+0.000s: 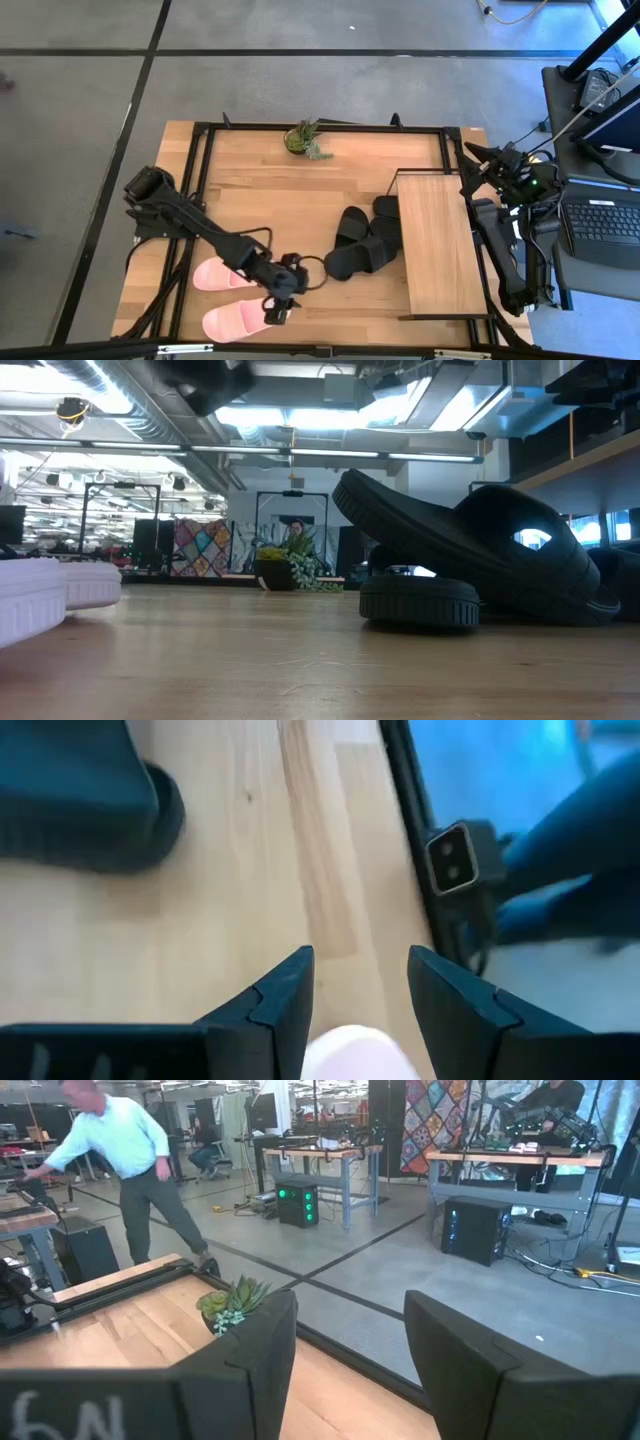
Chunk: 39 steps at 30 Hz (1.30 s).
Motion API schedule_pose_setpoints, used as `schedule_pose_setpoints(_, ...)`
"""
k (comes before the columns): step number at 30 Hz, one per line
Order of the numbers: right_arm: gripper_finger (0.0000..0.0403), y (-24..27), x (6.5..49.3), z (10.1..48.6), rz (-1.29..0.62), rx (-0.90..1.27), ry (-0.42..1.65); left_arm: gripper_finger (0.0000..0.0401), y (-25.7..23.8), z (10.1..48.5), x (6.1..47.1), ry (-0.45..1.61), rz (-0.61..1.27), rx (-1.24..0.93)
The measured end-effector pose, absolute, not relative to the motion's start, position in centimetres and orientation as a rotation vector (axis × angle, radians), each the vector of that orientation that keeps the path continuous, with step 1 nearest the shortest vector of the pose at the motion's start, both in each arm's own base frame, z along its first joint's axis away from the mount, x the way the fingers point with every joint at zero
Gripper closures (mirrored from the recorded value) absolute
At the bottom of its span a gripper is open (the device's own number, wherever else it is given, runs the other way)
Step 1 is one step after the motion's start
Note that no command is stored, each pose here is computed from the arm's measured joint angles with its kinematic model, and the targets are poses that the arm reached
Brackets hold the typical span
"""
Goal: Pick and place slides into the shelf
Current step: Put the black slides under the shelf
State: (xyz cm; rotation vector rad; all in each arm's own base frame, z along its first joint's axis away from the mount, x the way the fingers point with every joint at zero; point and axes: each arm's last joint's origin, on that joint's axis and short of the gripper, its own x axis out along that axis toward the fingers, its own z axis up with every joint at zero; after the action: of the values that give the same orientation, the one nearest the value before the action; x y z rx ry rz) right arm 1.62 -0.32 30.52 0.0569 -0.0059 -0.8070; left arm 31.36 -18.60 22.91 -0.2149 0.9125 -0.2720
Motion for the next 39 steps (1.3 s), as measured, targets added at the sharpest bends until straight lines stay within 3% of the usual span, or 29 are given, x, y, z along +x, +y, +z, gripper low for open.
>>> schedule_pose_setpoints(3,0.0215,-0.3,1.6,30.5,-0.806,0.058,-0.006,0.0247,-18.8,21.2,30.7,0.871,-0.211,-0.362)
schedule_pose_setpoints(9,0.0215,-0.3,1.6,30.4,-0.807,0.073,0.002,0.0247,-16.9,19.1,31.0,0.699,0.193,-0.908)
schedule_pose_setpoints(13,0.0215,-0.3,1.6,30.4,-0.807,0.072,0.001,0.0247,-16.5,19.7,31.7,0.544,0.238,-1.062)
schedule_pose_setpoints(18,0.0215,-0.3,1.6,30.4,-0.807,0.072,0.002,0.0247,-15.4,21.0,32.9,0.325,0.310,-1.108)
schedule_pose_setpoints(22,0.0215,-0.3,1.6,30.4,-0.807,0.071,0.002,0.0247,-14.6,21.3,33.4,0.291,0.318,-1.128)
schedule_pose_setpoints(39,0.0215,-0.3,1.6,30.4,-0.807,0.069,0.002,0.0247,-13.9,20.5,33.3,0.370,0.372,-1.021)
